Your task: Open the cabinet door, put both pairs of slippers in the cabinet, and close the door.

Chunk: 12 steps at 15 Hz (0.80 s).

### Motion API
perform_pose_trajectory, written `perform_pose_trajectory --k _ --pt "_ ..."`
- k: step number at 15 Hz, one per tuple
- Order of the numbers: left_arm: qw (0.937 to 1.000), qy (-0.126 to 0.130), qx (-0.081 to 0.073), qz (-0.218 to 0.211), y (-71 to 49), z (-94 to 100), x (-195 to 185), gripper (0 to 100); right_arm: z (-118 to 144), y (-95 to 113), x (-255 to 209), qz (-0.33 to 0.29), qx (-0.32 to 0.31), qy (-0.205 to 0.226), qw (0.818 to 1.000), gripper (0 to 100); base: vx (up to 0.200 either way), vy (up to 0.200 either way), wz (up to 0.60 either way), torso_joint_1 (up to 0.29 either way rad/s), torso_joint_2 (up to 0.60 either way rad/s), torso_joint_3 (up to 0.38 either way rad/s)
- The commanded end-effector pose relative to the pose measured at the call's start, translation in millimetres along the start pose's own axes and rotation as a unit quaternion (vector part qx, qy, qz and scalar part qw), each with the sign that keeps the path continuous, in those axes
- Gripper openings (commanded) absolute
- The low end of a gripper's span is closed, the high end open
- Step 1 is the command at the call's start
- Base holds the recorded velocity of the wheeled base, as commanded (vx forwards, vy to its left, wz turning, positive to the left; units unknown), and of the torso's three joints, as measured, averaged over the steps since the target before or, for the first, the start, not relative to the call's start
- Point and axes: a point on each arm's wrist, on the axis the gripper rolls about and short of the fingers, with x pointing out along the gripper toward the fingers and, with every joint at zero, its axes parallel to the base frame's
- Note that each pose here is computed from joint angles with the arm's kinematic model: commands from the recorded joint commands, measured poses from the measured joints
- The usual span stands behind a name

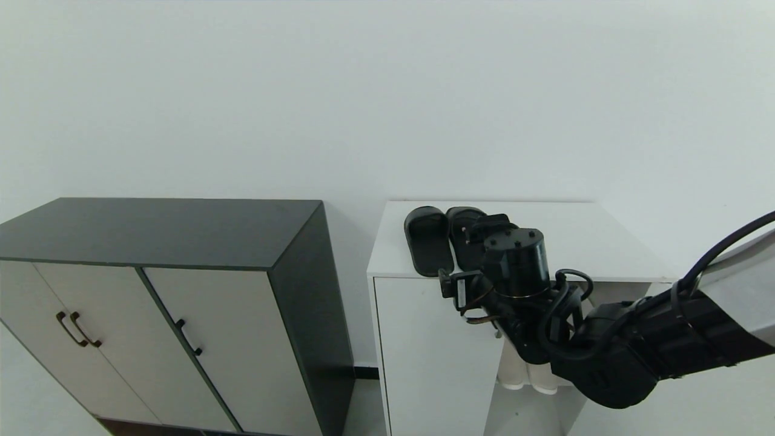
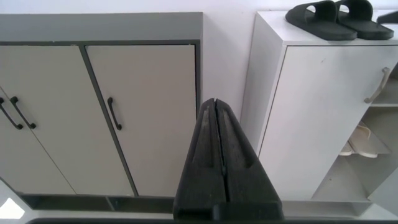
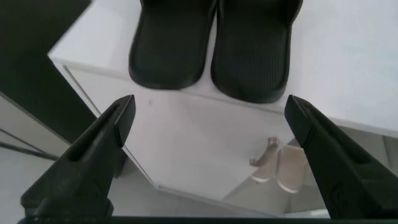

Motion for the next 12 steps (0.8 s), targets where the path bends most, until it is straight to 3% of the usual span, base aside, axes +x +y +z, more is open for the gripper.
perform_pose_trajectory --k 1,4,12 --pt "1.0 0.0 0.001 0.0 0.0 0.0 0 0 5 2 0 0.003 0.008 -0.012 1.0 100 0.0 0.0 0.0 0.0 0.0 0.0" --pt "1.0 0.0 -0.001 0.0 0.0 0.0 0 0 3 3 2 0.003 0.008 -0.012 1.0 100 0.0 0.0 0.0 0.0 0.0 0.0" --pt "1.0 0.0 -0.001 -0.001 0.0 0.0 0 0 -14 7 13 -0.001 -0.002 0.003 1.0 100 0.2 0.0 0.0 0.005 0.0 0.0"
